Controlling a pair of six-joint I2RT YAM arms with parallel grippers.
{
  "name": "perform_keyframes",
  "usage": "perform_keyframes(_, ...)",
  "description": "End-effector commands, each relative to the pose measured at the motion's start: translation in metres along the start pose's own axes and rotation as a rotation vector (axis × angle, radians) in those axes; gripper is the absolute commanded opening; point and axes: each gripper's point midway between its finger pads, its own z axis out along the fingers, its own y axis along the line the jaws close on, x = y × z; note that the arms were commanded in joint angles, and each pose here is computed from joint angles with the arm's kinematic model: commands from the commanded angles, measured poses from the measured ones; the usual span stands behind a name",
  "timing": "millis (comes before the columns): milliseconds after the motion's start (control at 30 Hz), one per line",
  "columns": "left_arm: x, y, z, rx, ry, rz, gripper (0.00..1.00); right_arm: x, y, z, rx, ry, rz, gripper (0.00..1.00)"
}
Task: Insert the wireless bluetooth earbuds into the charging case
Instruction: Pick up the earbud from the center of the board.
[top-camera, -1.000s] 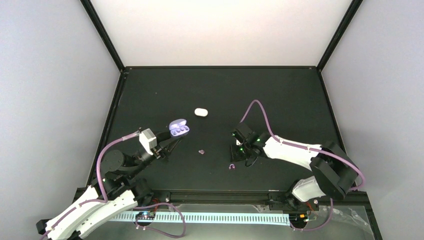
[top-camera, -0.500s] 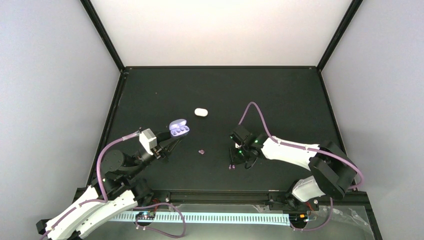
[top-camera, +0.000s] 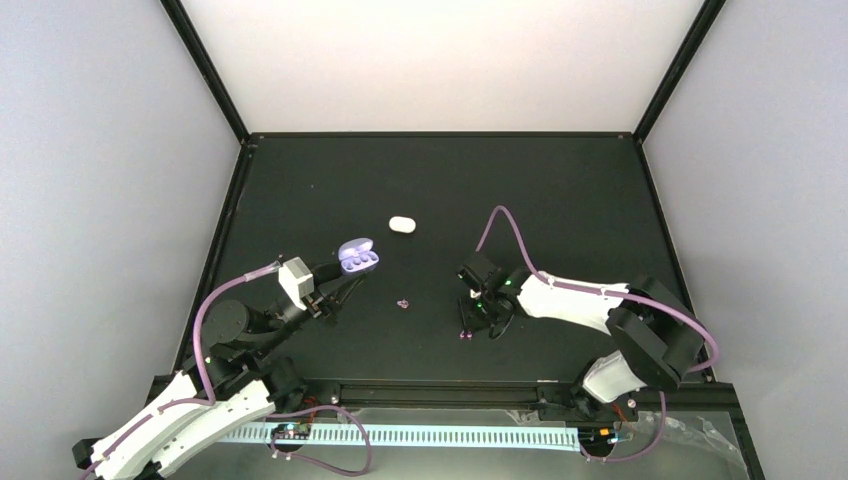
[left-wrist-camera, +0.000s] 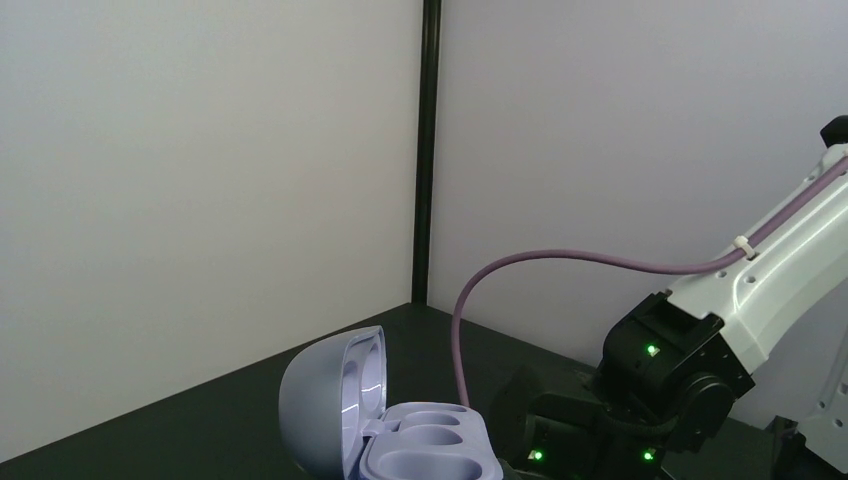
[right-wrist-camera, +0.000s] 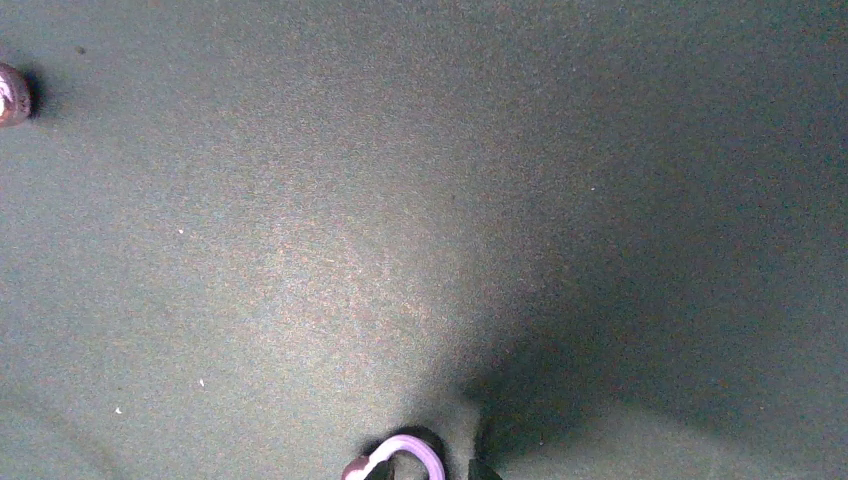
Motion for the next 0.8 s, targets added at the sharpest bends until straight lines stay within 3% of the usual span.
perform_keyframes(0,-0.001,0.0,0.0,-0.002,-0.004,-0.006,0.01,-0.001,0.002,0.002,0.0,0.004,-0.01,0.19)
perform_keyframes(133,-0.001,0.001,0.0,-0.004,-0.002,-0.006,0.02,0.002,0.001,0.004,-0.002,0.011,-0.011,0.19)
perform_keyframes(533,0.0,0.001,-0.001,-0.004,0.0,-0.01,0.02,-0.003,0.004,-0.004,-0.016,-0.019,-0.004,0.02)
perform_keyframes(767,0.001,0.0,0.0,-0.002,0.003,-0.012,0.02,-0.013,0.009,-0.017,-0.029,-0.072,-0.003,0.01)
